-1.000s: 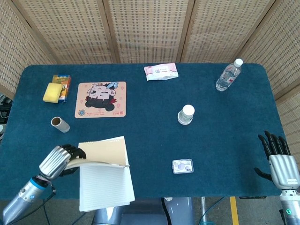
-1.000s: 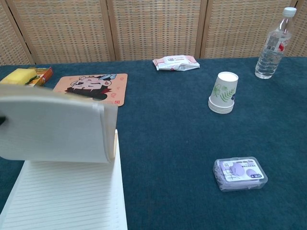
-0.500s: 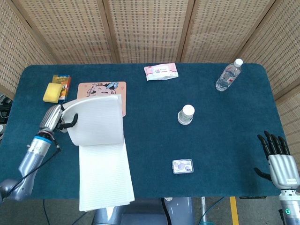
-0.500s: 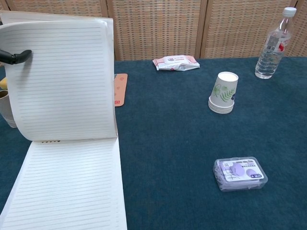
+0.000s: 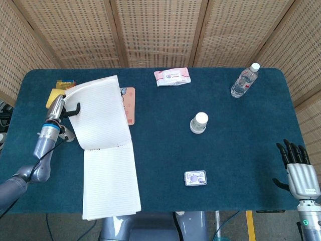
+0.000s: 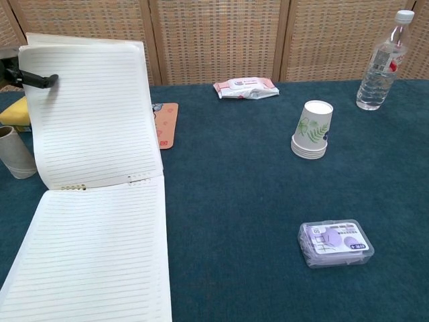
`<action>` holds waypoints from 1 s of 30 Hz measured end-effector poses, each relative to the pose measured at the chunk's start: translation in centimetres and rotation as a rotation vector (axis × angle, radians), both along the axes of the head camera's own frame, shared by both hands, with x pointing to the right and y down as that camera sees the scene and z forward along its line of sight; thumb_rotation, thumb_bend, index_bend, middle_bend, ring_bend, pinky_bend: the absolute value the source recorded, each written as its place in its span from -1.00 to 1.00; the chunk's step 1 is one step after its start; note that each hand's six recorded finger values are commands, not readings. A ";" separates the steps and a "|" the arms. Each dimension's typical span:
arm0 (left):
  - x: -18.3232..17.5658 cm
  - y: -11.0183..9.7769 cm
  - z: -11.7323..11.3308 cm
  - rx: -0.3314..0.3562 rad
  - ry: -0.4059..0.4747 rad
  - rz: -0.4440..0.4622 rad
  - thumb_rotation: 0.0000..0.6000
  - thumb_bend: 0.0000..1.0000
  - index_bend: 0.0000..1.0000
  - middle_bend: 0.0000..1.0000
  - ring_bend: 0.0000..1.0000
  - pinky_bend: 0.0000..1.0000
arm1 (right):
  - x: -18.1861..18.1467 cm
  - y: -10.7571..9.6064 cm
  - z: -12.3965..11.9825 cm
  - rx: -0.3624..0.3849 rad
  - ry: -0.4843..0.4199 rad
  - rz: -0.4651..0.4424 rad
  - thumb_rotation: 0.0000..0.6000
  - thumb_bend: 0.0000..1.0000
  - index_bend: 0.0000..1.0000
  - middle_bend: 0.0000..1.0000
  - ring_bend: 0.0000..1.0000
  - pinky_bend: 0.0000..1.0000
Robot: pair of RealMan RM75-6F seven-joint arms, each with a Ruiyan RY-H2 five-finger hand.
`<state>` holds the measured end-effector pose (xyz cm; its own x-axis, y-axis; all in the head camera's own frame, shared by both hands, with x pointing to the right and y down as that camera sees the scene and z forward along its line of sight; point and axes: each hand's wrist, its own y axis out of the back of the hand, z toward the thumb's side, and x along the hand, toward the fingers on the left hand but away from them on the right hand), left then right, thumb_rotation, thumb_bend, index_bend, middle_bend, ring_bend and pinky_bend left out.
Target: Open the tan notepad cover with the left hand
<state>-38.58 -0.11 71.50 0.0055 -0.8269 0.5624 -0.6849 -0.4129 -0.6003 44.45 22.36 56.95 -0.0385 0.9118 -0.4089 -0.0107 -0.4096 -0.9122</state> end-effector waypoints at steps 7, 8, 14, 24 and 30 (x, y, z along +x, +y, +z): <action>0.0 -0.1 1.5 -0.012 0.072 -0.074 1.00 -0.98 -1.00 -1.00 -1.00 -1.00 | 0.0 0.1 0.3 -0.009 0.010 0.005 1.00 -1.00 -1.00 -1.00 -1.00 -1.00; -0.2 -0.3 1.2 0.015 0.083 -0.086 1.00 -1.00 -1.00 -1.00 -1.00 -1.00 | 0.0 0.1 0.3 -0.009 0.010 0.005 1.00 -1.00 -1.00 -1.00 -1.00 -1.00; -1.0 -1.3 -0.6 0.130 0.115 -0.102 1.00 -1.00 -1.00 -1.00 -1.00 -1.00 | -0.2 0.2 0.2 -0.005 0.005 0.000 1.00 -1.00 -1.00 -1.00 -1.00 -1.00; -2.1 -1.2 -5.3 0.213 0.105 0.003 1.00 -1.00 -1.00 -1.00 -1.00 -1.00 | -0.7 0.4 -0.2 0.001 -0.019 -0.017 1.00 -1.00 -1.00 -1.00 -1.00 -1.00; -3.4 1.5 -9.1 0.218 -0.076 0.185 1.00 -1.00 -1.00 -1.00 -1.00 -1.00 | -0.7 0.4 -0.5 0.006 -0.038 -0.019 1.00 -1.00 -1.00 -1.00 -1.00 -1.00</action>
<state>-42.02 1.41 62.37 0.1323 -0.9170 0.3764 -0.5592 -0.3826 -0.7354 43.74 22.77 56.47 -0.0057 0.9147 -0.4042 0.0166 -0.4040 -0.9146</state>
